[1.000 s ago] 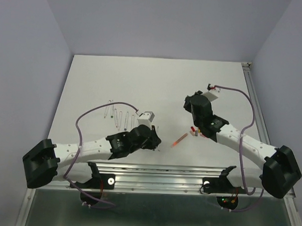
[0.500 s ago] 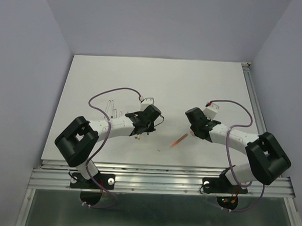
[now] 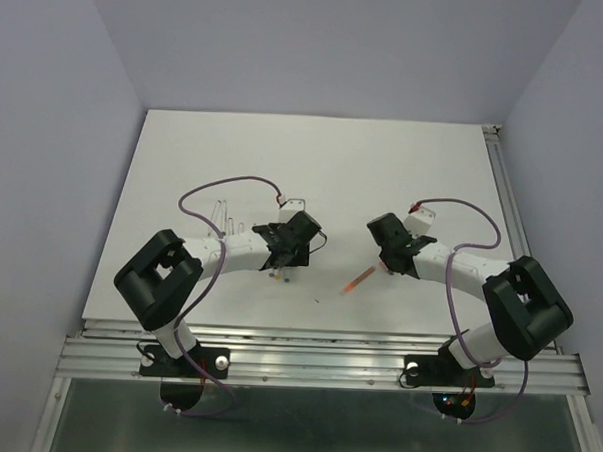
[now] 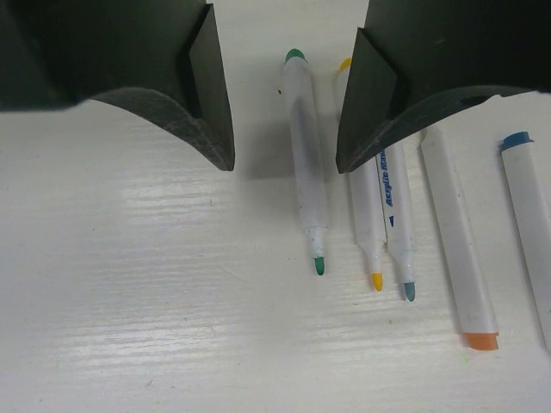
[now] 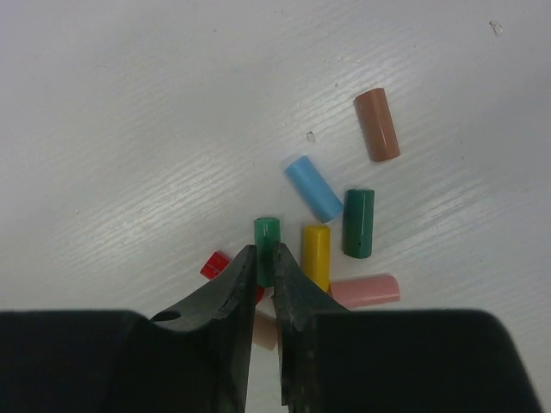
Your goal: Open the pen caps
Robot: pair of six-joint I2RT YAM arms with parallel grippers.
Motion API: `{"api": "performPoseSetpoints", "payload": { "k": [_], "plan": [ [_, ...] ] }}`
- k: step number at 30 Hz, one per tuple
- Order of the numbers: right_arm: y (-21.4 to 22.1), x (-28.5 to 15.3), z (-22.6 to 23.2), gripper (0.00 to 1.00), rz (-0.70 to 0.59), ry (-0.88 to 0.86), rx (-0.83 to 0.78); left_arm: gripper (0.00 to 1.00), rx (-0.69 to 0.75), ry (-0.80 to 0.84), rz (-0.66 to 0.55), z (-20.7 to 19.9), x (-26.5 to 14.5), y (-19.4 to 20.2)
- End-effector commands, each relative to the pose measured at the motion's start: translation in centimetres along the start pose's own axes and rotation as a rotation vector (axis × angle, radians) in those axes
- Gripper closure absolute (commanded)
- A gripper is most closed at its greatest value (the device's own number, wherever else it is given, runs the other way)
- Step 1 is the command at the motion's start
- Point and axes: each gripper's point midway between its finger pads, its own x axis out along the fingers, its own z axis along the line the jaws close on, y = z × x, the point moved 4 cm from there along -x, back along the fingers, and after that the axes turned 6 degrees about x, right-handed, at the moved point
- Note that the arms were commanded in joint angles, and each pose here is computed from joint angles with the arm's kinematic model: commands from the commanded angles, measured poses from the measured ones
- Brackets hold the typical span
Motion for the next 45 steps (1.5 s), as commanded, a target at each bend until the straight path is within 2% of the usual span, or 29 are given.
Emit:
{"api": "performPoseSetpoints", "payload": {
  "k": [1,6,7,8,10,11,12,13,14,19,25,30,37,39,45],
  "plan": [
    [-2.1,-1.2,1.3,0.79,-0.028,-0.029,0.060,0.38,0.003,0.009,-0.043,-0.4,-0.9,-1.9],
    [-3.0,-2.1,1.5,0.65,-0.037,-0.057,0.084,0.30,0.008,0.089,-0.061,-1.2,-2.3,-2.6],
    [-3.2,-2.4,1.6,0.59,-0.037,-0.070,0.089,0.24,0.007,0.106,-0.067,-1.3,-2.6,-2.8],
    [-3.4,-2.9,1.8,0.45,-0.030,-0.098,0.082,0.22,-0.003,0.133,-0.098,-1.4,-3.5,-3.5],
    [-3.5,-3.5,2.1,0.27,-0.018,-0.141,0.064,0.18,-0.003,0.161,-0.120,-1.3,-4.4,-3.7],
    [-3.2,-3.9,2.3,0.12,0.011,-0.171,0.046,0.12,-0.020,0.187,-0.159,-1.3,-5.6,-4.5],
    [-3.4,-4.4,2.4,0.03,0.018,-0.196,0.051,0.11,-0.025,0.192,-0.170,-1.0,-5.9,-4.4],
    [-3.3,-4.7,2.3,0.00,0.033,-0.206,0.045,0.04,-0.032,0.196,-0.188,-0.8,-6.4,-4.5],
    [-2.8,-5.0,2.4,0.00,0.067,-0.228,0.038,0.01,-0.051,0.215,-0.225,-0.6,-7.5,-5.1],
    [-1.8,-6.6,2.2,0.00,0.128,-0.268,0.055,0.01,-0.106,0.227,-0.281,0.8,-9.1,-4.7],
    [-0.6,-7.0,2.2,0.00,0.152,-0.240,0.056,0.01,-0.101,0.288,-0.274,0.6,-9.3,-3.8],
    [1.3,-7.6,3.3,0.00,0.207,-0.284,0.043,0.01,-0.093,0.294,-0.272,0.4,-9.3,-3.9],
    [3.5,-7.7,4.1,0.00,0.237,-0.259,0.015,0.01,-0.074,0.286,-0.251,0.7,-8.7,-3.0],
    [3.9,-7.3,4.2,0.01,0.245,-0.243,0.010,0.01,-0.072,0.283,-0.238,0.8,-8.4,-2.4],
    [5.1,-7.4,5.7,0.14,0.269,-0.264,-0.024,0.01,-0.075,0.282,-0.229,1.1,-8.3,-1.8]
  ]
}}
